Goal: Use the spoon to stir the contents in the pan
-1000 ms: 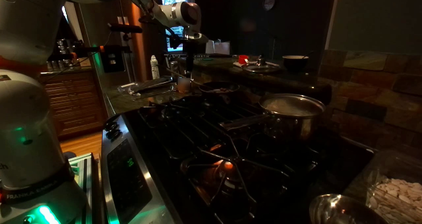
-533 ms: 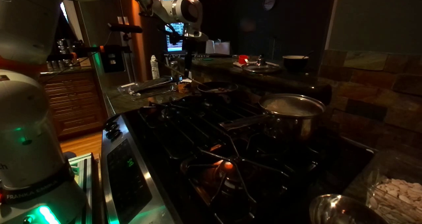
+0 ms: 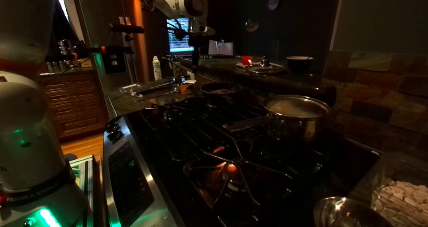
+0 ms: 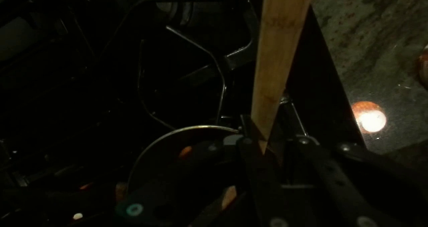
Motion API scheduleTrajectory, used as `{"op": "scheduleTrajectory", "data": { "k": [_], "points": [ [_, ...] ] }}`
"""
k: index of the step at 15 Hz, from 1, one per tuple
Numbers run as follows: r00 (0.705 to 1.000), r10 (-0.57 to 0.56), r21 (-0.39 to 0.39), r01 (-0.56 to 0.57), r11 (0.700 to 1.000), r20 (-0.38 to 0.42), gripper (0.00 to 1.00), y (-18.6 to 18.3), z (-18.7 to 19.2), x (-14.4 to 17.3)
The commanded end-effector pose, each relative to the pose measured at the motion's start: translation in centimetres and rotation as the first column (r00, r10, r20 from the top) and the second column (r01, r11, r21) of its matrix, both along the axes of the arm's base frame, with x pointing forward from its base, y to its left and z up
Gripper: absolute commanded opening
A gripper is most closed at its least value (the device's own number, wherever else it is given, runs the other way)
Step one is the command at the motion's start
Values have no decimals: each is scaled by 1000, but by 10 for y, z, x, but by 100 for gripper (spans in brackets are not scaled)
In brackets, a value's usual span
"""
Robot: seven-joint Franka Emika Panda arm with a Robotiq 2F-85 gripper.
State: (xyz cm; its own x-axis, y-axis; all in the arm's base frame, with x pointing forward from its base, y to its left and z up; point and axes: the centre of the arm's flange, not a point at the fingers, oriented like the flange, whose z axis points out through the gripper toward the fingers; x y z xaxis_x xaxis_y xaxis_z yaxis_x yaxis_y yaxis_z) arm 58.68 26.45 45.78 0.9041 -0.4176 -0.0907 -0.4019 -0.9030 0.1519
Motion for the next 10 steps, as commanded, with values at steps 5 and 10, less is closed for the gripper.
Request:
{"op": "scheduleTrajectory", "data": {
  "k": [5, 10],
  "points": [
    [999, -6, -14, 5, 1000, -43, 5, -8, -36, -19],
    [997, 4, 4, -4, 1000, -81, 5, -6, -42, -24]
  ]
}}
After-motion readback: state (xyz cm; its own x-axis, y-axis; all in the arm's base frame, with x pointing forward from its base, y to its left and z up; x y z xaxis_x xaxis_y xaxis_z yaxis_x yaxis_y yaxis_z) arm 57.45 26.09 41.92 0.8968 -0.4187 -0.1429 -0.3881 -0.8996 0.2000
